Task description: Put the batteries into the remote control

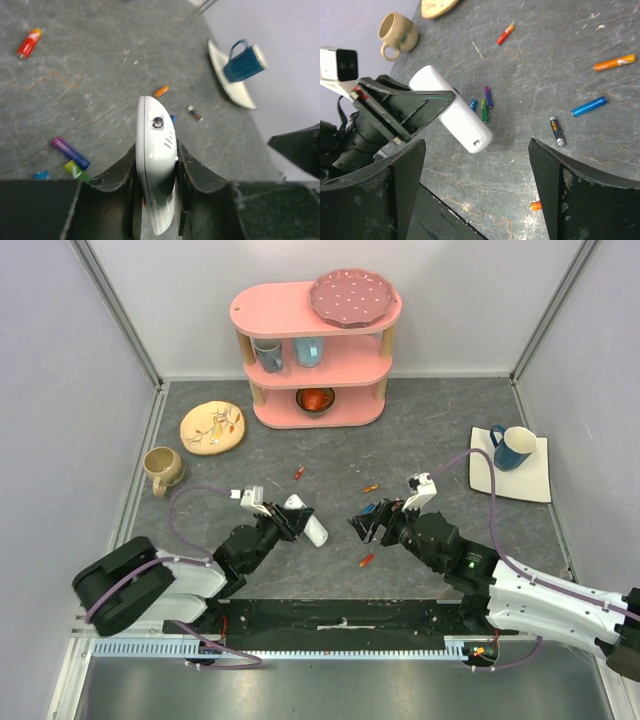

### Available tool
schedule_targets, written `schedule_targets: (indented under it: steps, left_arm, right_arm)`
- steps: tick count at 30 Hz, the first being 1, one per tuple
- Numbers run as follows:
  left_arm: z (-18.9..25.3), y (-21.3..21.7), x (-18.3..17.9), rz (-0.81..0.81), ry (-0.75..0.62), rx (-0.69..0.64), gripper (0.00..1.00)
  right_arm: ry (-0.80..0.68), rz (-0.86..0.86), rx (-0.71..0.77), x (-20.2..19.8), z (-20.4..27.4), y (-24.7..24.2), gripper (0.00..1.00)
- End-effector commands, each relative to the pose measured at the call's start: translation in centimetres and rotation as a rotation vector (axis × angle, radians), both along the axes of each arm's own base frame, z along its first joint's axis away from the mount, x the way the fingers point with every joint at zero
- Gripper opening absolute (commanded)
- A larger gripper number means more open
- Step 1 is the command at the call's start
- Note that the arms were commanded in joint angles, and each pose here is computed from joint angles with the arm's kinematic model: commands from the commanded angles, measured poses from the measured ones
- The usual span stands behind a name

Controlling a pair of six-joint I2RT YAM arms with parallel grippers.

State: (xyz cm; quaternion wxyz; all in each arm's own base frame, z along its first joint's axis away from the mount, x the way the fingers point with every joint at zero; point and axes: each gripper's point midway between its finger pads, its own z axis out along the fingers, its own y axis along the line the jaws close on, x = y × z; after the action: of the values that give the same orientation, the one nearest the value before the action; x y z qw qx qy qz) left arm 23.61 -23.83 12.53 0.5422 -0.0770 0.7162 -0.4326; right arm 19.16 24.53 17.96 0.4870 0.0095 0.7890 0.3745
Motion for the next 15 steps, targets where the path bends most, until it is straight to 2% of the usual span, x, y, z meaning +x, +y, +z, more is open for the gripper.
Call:
schedule_targets:
  steps: [1, 6, 11, 15]
  left_arm:
    - [6.6, 0.1, -0.6, -0.022, -0.281, -0.176, 0.02]
    - [6.8, -1.4, -0.4, -0.022, -0.361, -0.076, 0.02]
    - [7.7, -1.5, 0.1, 0.015, -0.407, -0.045, 0.02]
    - [8.0, -1.5, 0.2, 0.021, -0.418, -0.042, 0.02]
  right_arm:
    - [0.012, 0.079, 0.073, -0.6, 0.6, 2.2, 0.89]
    - [0.055, 0.129, 0.085, -1.0, -0.6, 3.7, 0.82]
    - [0.068, 0.161, 0.144, -1.3, -1.0, 4.7, 0.74]
    - [0.110, 0.153, 0.194, -1.3, -2.0, 5.0, 0.60]
